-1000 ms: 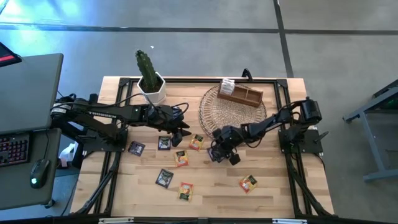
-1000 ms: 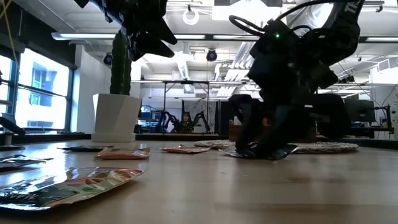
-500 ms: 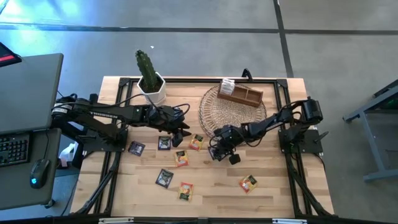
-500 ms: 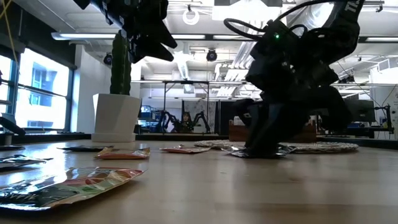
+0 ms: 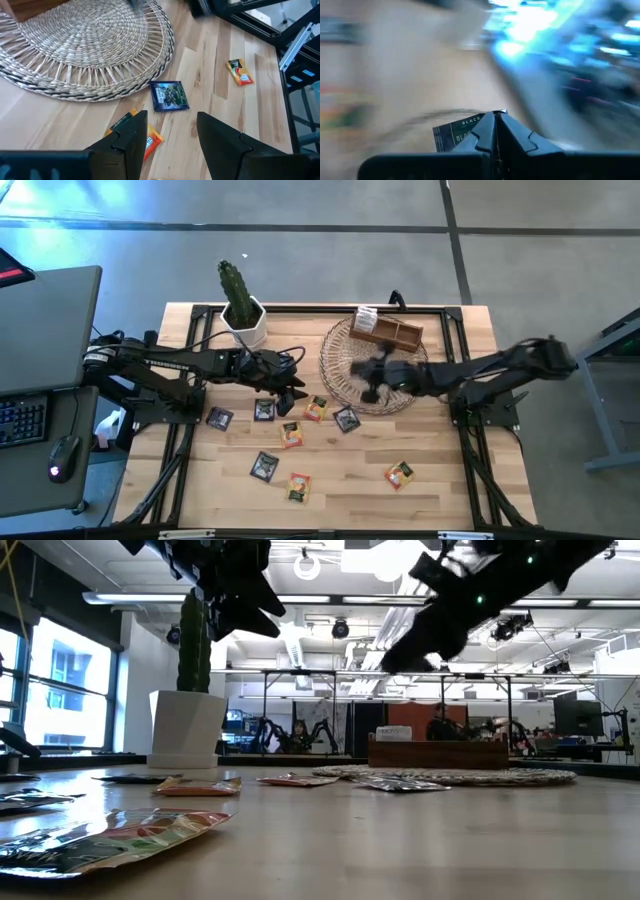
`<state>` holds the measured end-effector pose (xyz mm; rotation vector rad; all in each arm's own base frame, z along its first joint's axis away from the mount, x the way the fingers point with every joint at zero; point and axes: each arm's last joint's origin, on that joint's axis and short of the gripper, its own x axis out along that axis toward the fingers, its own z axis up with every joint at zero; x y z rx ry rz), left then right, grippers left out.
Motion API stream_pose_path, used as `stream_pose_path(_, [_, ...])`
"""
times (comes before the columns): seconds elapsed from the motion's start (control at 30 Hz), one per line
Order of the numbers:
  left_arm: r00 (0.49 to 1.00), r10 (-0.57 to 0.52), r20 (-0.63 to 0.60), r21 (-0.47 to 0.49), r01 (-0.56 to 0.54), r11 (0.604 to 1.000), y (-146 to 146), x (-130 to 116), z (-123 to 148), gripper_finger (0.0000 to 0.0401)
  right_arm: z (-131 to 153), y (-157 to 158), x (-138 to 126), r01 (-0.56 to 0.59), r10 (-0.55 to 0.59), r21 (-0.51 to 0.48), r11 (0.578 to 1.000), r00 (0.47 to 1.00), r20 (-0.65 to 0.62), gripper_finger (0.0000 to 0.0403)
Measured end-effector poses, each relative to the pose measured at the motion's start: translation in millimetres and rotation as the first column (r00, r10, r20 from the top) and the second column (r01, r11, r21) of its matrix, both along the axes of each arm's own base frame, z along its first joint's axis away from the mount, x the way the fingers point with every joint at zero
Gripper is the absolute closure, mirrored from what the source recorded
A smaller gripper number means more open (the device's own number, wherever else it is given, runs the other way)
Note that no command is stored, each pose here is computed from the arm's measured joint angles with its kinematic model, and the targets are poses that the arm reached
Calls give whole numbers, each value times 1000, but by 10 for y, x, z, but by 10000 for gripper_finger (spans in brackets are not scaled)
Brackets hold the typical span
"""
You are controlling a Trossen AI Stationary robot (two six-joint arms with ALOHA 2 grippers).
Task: Pick & Place Tea
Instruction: Put the blue tea bag into the middle section of the wooden organizer
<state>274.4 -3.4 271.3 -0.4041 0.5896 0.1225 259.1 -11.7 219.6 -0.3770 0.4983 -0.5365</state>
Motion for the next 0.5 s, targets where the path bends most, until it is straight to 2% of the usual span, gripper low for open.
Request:
stream_pose_path(0.1, [1000, 1, 0, 0, -1, 1000, 0, 0, 0, 231, 143, -66, -258, 243, -233, -62, 968, 963, 137, 396])
stream_pose_path(0.17, [1000, 1, 0, 0, -1, 1000, 0, 0, 0, 231, 130, -111, -459, 328, -315, -14, 944, 916, 249, 392])
stream_pose_path(0.27, [1000, 1, 1, 0, -1, 1000, 0, 1, 1, 231, -15, -212, -714, 346, -362, 118, 931, 825, 434, 383])
stream_pose_path(0.37, [1000, 5, 1, 3, -5, 1000, 2, 1, 1, 231, -134, -341, -917, 384, -447, 240, 891, 661, 603, 386])
stream_pose_path(0.43, [1000, 25, 2, 16, -25, 1000, 9, 1, 2, 231, -236, -433, -1003, 427, -517, 306, 851, 576, 633, 394])
stream_pose_path(0.5, [999, 41, 3, 27, -41, 999, 14, 1, 2, 231, -295, -527, -1027, 434, -553, 354, 828, 534, 639, 397])
